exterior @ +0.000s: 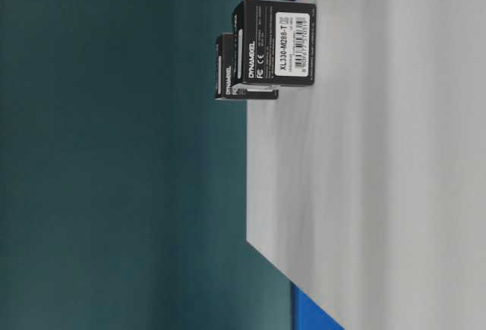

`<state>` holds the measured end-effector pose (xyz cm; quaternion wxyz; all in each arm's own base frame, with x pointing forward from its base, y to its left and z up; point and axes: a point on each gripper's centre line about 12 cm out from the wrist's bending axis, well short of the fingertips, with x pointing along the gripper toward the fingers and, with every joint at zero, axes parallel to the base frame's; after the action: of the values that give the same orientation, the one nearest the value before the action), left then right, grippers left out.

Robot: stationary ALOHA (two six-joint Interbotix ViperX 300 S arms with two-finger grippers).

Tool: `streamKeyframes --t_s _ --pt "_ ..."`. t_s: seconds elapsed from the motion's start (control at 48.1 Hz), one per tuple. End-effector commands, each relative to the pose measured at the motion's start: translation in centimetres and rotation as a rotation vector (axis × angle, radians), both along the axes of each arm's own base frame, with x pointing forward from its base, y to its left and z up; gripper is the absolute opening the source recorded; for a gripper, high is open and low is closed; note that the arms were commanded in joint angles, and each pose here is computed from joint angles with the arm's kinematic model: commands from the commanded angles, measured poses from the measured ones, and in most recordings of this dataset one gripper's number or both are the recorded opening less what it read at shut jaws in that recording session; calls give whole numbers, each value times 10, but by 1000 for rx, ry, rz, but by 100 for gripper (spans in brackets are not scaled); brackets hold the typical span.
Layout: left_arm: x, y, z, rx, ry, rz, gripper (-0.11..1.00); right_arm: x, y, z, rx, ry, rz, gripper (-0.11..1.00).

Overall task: Place the box from the white plastic tray onto the white base.
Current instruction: 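Move the right gripper over the lower-left box in the white tray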

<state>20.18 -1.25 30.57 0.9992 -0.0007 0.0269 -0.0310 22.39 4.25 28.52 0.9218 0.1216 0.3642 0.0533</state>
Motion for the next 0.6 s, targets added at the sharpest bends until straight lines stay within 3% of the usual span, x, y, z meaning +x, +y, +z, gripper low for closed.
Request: streamKeyframes --t_s 0.0,0.27,0.519,0.582 --pt "2 0 9 -4 -15 0 -7 7 10 4 -9 74 44 0" --pt "2 -1 9 -19 -3 -2 -7 28 25 -19 -63 351 106 0" --pt "3 -1 7 -16 9 -2 -7 57 32 -41 -212 522 160 0" --pt "2 -1 6 -16 16 -3 -7 62 33 -48 -227 552 165 0"
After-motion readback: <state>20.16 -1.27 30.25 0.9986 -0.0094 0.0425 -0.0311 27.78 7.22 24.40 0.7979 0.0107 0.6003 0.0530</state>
